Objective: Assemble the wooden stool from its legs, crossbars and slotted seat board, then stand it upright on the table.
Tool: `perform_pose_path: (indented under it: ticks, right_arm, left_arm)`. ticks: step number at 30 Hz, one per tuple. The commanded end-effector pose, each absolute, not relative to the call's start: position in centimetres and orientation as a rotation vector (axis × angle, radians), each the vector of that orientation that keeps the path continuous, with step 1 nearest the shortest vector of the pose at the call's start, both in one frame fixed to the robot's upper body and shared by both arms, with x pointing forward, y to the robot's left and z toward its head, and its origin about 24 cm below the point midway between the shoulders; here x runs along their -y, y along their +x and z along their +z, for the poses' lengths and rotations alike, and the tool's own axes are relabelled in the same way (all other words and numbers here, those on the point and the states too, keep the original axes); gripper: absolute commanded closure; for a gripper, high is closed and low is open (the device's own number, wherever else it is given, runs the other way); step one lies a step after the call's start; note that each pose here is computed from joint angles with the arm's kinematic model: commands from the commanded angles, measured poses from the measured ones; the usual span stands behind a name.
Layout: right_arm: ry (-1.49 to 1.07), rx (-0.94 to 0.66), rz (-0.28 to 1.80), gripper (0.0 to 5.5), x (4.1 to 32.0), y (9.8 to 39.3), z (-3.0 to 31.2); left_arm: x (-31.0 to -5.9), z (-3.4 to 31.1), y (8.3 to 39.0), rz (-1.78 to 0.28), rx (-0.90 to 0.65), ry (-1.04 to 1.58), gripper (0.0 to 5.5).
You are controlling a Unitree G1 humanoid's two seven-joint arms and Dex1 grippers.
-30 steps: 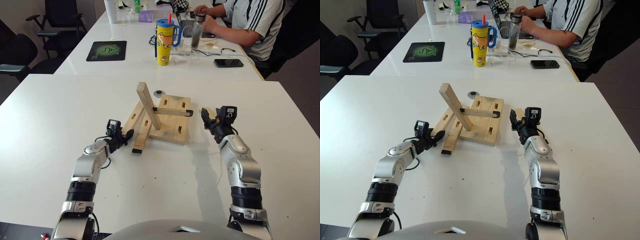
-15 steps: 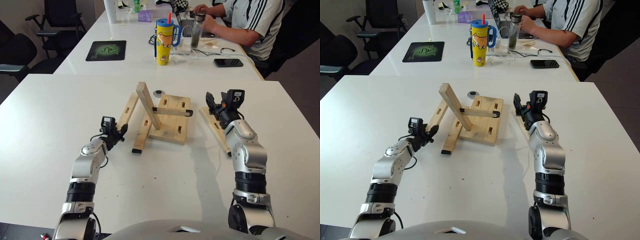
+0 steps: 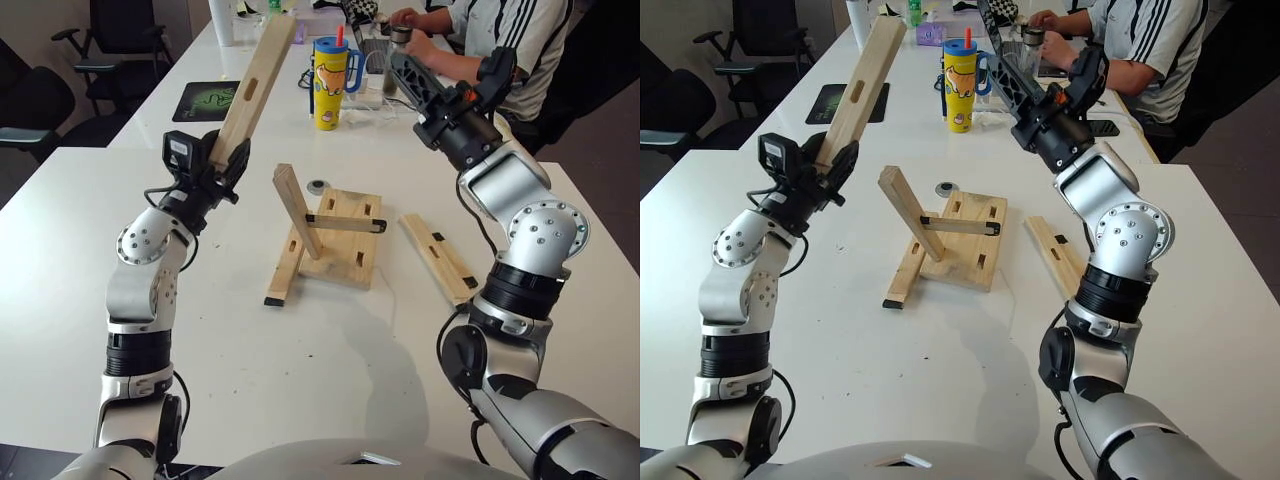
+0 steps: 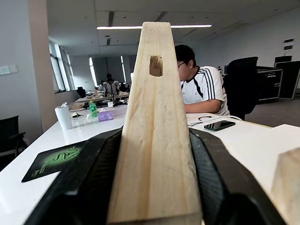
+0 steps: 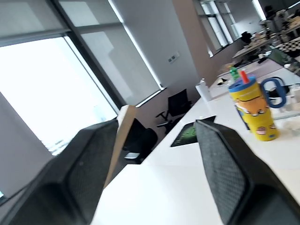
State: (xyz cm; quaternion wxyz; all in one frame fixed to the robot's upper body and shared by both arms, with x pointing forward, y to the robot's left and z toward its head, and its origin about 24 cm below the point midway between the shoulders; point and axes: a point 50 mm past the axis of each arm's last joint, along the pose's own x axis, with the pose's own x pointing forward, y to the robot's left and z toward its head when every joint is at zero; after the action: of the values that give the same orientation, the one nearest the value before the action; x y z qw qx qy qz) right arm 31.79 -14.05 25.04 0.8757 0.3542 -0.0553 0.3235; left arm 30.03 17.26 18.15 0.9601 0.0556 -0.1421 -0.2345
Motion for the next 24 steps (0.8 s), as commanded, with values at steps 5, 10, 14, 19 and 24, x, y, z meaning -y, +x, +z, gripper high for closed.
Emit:
perform_pose_path:
  ticks: [5,10,14,19,24]
  right_arm:
    - [0.935,-0.017,0.721,2.49,12.3,31.7,24.7]
    - [1.010,-0.056,0.752,2.49,11.8,31.6,24.6]
    - [1.062,-0.044,0.815,2.49,11.3,31.3,25.6]
    - [1.109,-0.015,0.857,2.49,11.4,31.1,26.6]
    - [1.118,-0.015,0.863,2.66,11.4,31.0,26.8]
  left_arm:
    - [-15.1,19.6,28.9,-0.641,0.358,0.146,3.41]
    - [-14.6,20.3,28.3,-0.711,0.380,0.135,3.41]
    - [-14.0,20.2,27.8,-0.786,0.363,0.156,3.41]
    - [-13.8,19.9,27.5,-0.822,0.344,0.193,3.41]
    - [-13.6,19.9,27.3,-0.855,0.341,0.206,3.42]
